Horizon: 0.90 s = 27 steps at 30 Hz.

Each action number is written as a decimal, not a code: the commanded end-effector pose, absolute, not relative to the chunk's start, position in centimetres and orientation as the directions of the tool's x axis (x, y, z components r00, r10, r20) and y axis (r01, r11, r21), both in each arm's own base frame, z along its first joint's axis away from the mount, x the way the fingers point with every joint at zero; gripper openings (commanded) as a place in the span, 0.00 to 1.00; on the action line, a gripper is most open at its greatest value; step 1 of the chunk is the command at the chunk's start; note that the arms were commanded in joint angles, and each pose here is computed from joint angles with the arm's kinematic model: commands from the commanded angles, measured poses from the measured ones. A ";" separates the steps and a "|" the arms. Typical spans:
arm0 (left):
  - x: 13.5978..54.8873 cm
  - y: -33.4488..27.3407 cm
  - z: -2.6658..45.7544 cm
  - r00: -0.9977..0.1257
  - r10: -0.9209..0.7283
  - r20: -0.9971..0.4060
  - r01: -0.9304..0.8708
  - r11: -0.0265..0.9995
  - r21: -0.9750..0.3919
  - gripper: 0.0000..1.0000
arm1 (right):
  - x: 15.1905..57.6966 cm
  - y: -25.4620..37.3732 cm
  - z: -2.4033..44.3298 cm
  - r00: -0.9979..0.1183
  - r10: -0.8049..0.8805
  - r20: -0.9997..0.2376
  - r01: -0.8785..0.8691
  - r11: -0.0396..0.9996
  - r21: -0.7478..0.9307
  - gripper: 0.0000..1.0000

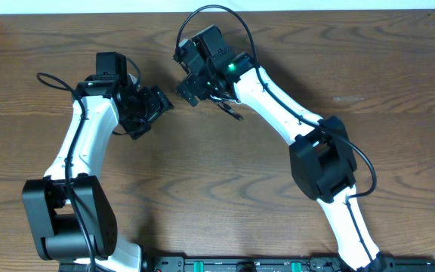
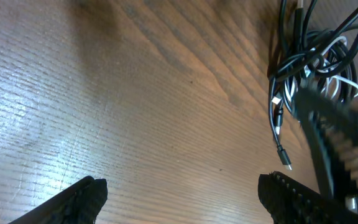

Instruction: Untangle cables

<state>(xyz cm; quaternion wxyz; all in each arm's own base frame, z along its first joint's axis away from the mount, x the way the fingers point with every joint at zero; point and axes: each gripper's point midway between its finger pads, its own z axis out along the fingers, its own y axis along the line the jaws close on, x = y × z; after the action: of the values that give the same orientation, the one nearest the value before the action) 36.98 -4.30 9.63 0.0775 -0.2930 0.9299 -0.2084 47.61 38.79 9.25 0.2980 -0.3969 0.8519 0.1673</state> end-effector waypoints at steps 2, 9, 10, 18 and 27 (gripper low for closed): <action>36.4 -4.5 9.3 -0.828 -0.561 -0.001 -0.508 0.749 -0.425 0.85 | 48.9 37.3 5.1 -0.574 -0.568 -0.590 -0.718 0.696 0.028 0.99; 36.1 -4.5 9.2 -0.827 -0.562 0.009 -0.513 0.749 -0.419 0.85 | 50.1 35.0 9.0 -0.714 -0.370 -0.595 -0.546 0.825 0.142 0.15; 36.1 -4.5 9.2 -0.827 -0.562 0.009 -0.513 0.749 -0.419 0.85 | 50.2 34.4 9.2 -0.743 -0.331 -0.581 -0.507 0.846 0.166 0.02; 36.1 -4.5 9.2 -0.827 -0.562 0.009 -0.513 0.749 -0.419 0.85 | 49.6 28.7 7.2 -0.907 -0.131 -0.401 -0.242 0.940 0.242 0.01; 36.1 -4.5 9.2 -0.827 -0.562 0.009 -0.513 0.749 -0.419 0.85 | 49.6 22.8 5.9 -0.942 -0.093 -0.323 -0.139 0.983 0.122 0.02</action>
<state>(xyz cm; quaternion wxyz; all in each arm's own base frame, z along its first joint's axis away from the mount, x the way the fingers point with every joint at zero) 36.31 -4.34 9.46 0.0636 -0.2961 0.9308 -0.2047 48.46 25.72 4.73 0.1403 -0.0894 0.9793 0.1155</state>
